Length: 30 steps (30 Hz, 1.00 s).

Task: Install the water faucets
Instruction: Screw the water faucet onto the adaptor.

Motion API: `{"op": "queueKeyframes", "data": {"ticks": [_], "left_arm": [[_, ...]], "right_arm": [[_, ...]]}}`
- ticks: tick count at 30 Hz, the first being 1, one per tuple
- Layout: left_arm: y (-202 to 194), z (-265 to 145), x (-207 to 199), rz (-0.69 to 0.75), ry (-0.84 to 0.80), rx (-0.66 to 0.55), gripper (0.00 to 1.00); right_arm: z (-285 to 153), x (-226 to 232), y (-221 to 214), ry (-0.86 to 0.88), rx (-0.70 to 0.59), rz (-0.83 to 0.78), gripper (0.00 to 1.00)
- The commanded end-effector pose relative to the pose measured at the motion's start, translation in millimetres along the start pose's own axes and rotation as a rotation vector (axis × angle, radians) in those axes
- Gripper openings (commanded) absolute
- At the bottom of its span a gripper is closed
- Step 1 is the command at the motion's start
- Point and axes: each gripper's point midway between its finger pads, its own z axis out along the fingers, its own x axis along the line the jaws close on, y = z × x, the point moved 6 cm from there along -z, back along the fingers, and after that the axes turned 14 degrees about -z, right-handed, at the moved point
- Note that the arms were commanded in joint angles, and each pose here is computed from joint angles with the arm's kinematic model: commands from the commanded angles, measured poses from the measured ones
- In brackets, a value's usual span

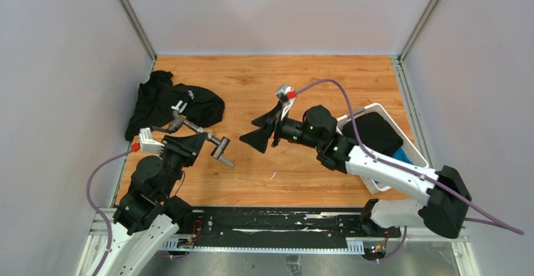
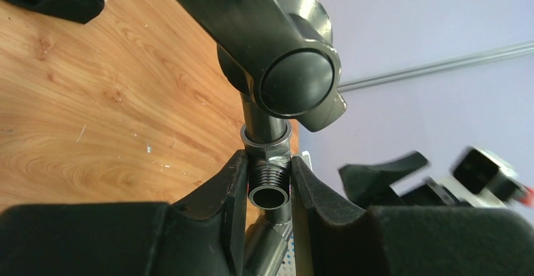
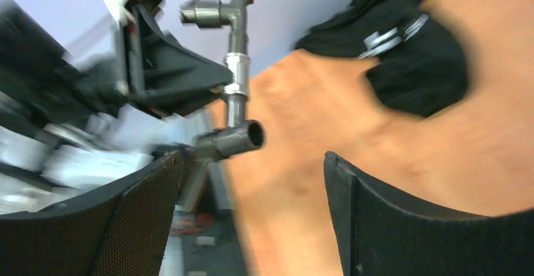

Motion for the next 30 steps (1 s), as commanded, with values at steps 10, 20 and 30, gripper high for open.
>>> {"op": "queueKeyframes", "data": {"ticks": [10, 20, 30], "left_arm": [[6, -3, -32, -0.005, -0.07, -0.015, 0.0], [6, -1, -30, -0.007, -0.064, -0.016, 0.0], [5, -1, -30, -0.009, -0.068, -0.011, 0.0]], "right_arm": [[-12, 45, -39, -0.114, 0.099, -1.762, 0.85], [32, 51, -58, -0.296, 0.06, -1.989, 0.86], [55, 51, -57, -0.505, -0.018, -1.986, 0.85]]}}
